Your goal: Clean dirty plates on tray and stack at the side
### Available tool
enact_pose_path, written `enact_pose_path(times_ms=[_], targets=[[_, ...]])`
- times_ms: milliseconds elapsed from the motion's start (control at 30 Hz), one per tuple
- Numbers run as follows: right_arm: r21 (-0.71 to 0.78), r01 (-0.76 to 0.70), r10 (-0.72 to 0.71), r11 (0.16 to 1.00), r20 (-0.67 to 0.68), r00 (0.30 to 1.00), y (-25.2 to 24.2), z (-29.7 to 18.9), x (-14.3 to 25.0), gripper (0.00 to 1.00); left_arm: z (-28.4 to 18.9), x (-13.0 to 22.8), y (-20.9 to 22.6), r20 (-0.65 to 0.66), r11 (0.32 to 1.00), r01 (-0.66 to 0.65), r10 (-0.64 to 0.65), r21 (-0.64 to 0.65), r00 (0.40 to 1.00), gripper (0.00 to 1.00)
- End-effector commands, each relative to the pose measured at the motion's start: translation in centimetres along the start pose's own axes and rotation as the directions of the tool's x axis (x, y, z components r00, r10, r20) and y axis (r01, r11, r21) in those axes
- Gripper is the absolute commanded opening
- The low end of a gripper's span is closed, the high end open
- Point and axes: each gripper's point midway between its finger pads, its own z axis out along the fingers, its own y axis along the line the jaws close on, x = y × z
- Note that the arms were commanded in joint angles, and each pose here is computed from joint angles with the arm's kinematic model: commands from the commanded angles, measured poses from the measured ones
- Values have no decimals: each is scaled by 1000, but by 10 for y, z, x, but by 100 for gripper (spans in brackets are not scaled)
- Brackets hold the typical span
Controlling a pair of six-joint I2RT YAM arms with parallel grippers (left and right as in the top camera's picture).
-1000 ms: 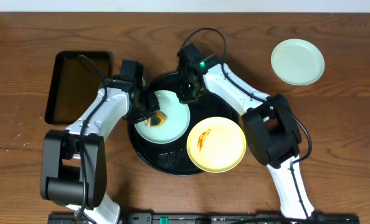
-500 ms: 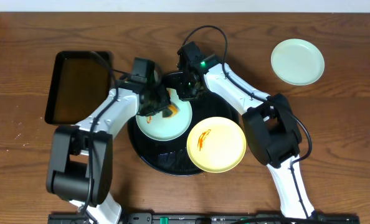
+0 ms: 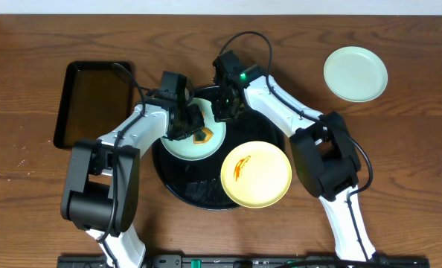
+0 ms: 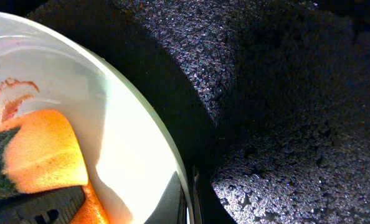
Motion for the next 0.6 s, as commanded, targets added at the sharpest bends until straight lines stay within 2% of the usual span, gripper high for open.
enact_pose_path(times_ms=[0,100,133,267,400,567], targets=[[36,-24,25,999,-16,1000,-14,7,4,1,0,-21,35,71,991,53,-45,-119,996,16],[37,-25,26,999,-17,1000,-15,7,4,1,-8,-34,61,121,978,104,-83,-183,989,14],[39,-26,27,999,-21,999,-15,7,5,1,-10,-37,69,128,973,126,-102,-192,986,10],[68,-26,29,997,-32,999,-20,6,8,1,-24,-49,84,161,968,179,-151,-176,975,7],[67,-26,29,997,-32,999,-20,6,8,1,-45,-53,65,186,981,161,-139,-112,973,7],[66,-24,26,998,-32,999,-19,7,8,1,-68,-43,19,182,997,78,-79,12,980,7]])
